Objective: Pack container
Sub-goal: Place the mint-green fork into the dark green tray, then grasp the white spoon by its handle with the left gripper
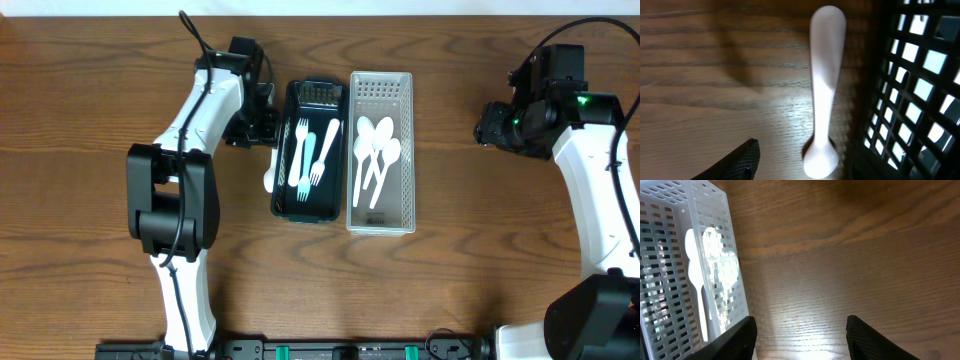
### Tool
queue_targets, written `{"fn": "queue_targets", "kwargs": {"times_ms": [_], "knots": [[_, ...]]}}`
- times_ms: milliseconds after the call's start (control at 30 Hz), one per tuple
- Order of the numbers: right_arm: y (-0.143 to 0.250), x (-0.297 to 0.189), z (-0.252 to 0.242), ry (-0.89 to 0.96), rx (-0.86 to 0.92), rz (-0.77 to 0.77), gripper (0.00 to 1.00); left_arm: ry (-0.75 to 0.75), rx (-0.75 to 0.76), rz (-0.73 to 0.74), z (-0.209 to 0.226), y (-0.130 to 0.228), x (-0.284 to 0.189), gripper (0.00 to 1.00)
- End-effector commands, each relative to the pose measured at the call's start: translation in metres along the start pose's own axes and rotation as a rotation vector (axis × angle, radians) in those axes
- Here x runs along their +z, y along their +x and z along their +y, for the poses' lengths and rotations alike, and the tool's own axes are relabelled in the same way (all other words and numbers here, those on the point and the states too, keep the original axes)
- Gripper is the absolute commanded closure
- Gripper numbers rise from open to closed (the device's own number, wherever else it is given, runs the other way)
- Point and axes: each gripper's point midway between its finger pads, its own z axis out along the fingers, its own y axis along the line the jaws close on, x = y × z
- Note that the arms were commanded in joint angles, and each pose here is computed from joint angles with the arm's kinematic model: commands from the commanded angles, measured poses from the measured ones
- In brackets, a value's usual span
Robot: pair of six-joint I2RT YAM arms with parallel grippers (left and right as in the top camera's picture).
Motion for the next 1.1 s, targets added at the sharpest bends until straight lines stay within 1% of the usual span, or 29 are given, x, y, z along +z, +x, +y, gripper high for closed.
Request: {"fn": "queue_targets", "kwargs": {"times_ms": [0,267,400,433,533,567,667,700,867,900,967,1067], "knots": [[0.000,0.000,0.000,-0.007,-0.004,0.003,0.40,0.011,0.034,0.034,-0.009,0.005,0.011,0.41],[0.000,0.000,0.000,-0.007,-0.004,0.003,0.40,0.002,0.057,0.091,-0.015,0.012,0.031,0.42],[0.000,0.000,0.000,-0.007,-0.004,0.002,0.40,-0.045,0.057,0.091,-0.006,0.012,0.033,0.42],[0.000,0.000,0.000,-0.007,-0.004,0.002,0.40,-0.056,0.056,0.090,-0.003,0.011,0.033,0.44],[0.000,0.000,0.000,-0.007,-0.004,0.003,0.40,-0.072,0.052,0.090,0.002,0.011,0.034,0.58],[0.000,0.000,0.000,-0.007,-0.004,0.002,0.40,-0.072,0.050,0.090,0.002,0.011,0.035,0.61],[0.000,0.000,0.000,-0.007,-0.004,0.002,0.40,-0.073,0.047,0.102,0.004,0.013,0.039,0.63],[0.000,0.000,0.000,-0.007,-0.004,0.002,0.40,-0.073,0.047,0.108,0.004,0.014,0.040,0.66],[0.000,0.000,0.000,-0.007,-0.004,0.002,0.40,-0.074,0.044,0.129,0.005,0.019,0.044,0.92],[0.000,0.000,0.000,-0.007,-0.004,0.002,0.40,-0.074,0.043,0.134,0.005,0.020,0.044,0.94],[0.000,0.000,0.000,-0.007,-0.004,0.002,0.40,-0.076,0.042,0.150,0.005,0.024,0.044,0.93],[0.000,0.000,0.000,-0.007,-0.004,0.002,0.40,-0.078,0.038,0.185,0.006,0.033,0.042,0.83]]}}
